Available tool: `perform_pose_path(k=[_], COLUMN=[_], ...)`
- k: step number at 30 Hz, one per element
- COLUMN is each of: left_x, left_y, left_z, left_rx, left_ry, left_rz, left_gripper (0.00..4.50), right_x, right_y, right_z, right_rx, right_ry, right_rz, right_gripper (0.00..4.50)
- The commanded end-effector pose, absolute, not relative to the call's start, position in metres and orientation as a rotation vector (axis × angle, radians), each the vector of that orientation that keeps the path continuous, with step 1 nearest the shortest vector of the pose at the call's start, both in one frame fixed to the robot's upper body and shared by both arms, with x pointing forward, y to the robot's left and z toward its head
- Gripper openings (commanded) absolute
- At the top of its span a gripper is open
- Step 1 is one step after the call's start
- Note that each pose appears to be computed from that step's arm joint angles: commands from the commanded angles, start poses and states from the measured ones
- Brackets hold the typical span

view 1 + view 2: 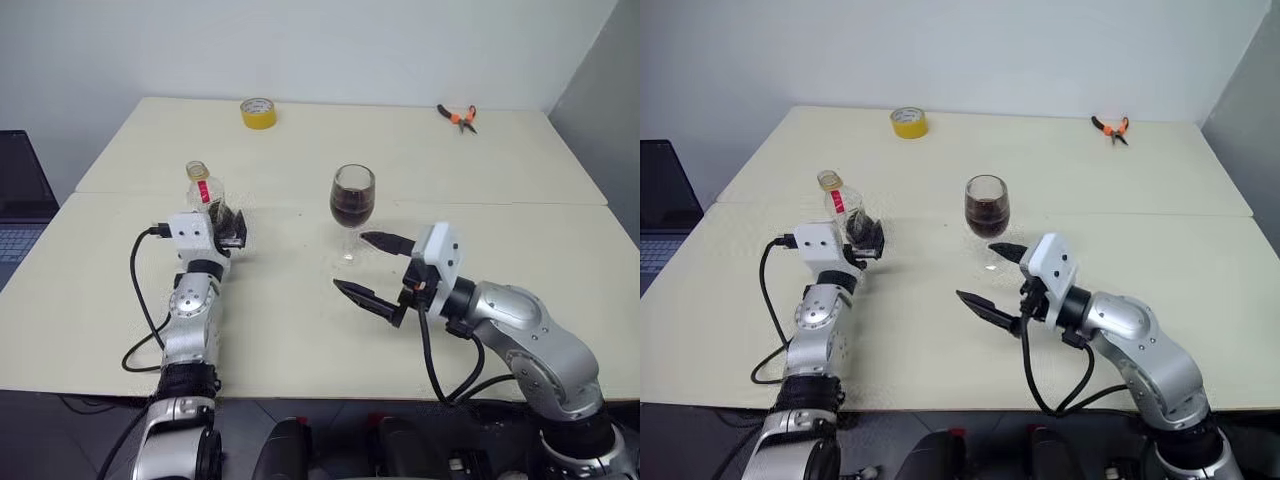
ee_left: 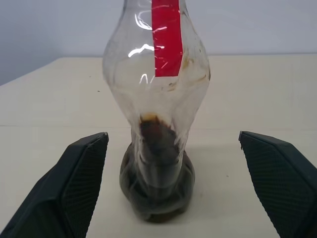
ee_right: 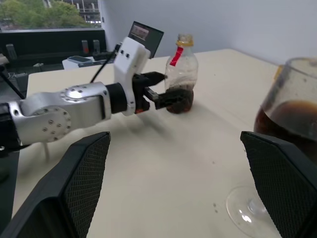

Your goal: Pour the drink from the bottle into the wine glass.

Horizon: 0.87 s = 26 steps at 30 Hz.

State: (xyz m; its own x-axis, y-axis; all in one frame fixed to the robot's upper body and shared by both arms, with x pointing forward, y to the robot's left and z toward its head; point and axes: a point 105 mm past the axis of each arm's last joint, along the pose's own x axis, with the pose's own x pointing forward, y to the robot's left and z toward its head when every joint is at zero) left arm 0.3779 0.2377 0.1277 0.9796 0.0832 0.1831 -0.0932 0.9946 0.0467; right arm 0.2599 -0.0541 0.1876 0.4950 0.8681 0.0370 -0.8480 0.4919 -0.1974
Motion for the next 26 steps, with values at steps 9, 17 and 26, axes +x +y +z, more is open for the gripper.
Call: perform_pose_path(k=[9, 17, 26], left_x=[0.324, 0.317, 0.313], left_y=[0.212, 0.22, 0.218], left_z=[0.129, 0.125, 0.119], left_rx=[0.147, 0.16, 0.164], left_ry=[-0.168, -0.18, -0.163], left_rz=[0.04, 0.063, 0.059], left_gripper=[4.48, 4.48, 4.48], right_x=[0.279, 0.286, 0.291], right_y=[-0.104, -0.132, -0.144], right_z=[0.126, 0.105, 0.098], right_rx=[-0.047, -0.014, -0.022], right_ry=[-0.215, -0.241, -0.238], right_rz=[0.469, 0.228, 0.2], right_gripper=[4.5, 4.5, 4.5])
